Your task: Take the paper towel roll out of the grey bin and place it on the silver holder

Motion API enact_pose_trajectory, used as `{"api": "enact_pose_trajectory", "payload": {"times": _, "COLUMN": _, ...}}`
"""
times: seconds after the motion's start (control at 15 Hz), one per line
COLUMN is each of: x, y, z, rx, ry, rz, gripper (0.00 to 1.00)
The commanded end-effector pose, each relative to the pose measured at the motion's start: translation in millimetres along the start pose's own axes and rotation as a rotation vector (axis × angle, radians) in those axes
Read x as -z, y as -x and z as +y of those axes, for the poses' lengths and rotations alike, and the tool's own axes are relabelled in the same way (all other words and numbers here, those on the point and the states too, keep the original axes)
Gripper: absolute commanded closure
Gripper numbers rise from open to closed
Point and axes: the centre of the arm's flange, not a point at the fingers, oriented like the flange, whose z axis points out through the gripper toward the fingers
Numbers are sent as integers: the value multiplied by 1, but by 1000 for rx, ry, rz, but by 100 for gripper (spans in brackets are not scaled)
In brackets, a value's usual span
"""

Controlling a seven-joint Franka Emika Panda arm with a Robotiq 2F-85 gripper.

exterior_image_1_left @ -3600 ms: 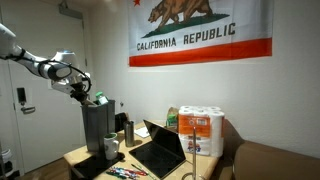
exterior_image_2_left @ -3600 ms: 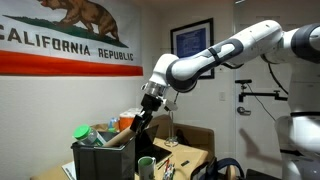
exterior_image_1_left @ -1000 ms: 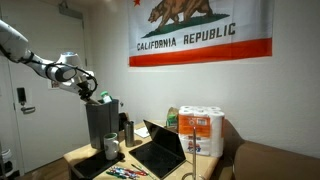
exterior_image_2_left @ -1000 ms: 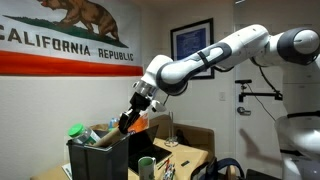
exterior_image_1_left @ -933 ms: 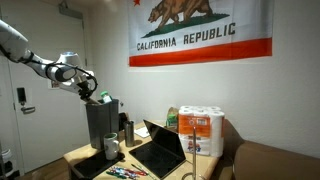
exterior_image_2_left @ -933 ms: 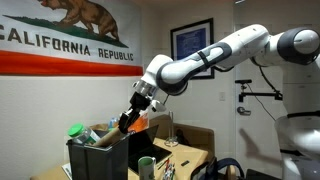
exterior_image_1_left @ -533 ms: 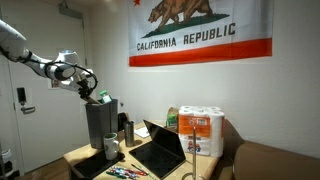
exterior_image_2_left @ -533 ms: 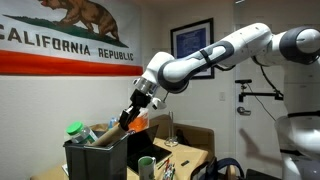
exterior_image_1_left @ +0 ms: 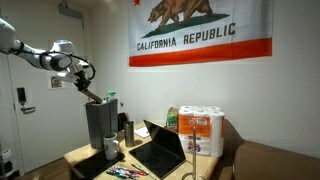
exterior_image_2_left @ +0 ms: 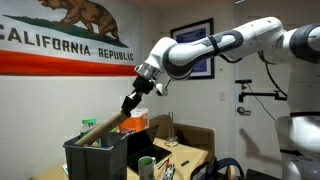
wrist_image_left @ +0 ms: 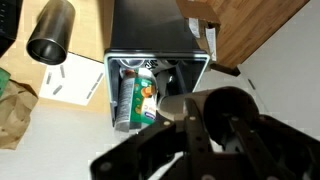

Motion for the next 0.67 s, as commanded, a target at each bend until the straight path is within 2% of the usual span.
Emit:
{"api": "enact_pose_trajectory", "payload": {"times": 0.0, "x": 30, "y": -23, "z": 4, "rx": 60, "ry": -38, "rz": -85, "gripper": 95}}
{"api": "enact_pose_trajectory", "payload": {"times": 0.27, "x": 82, "y": -63, "z": 17, "rx": 113, "ry": -31, "rz": -205, "gripper": 95}}
{"api": "enact_pose_trajectory", "payload": {"times": 0.6, "x": 173, "y": -118, "z": 30, "rx": 135, "ry": -41, "rz": -251, "gripper": 95}}
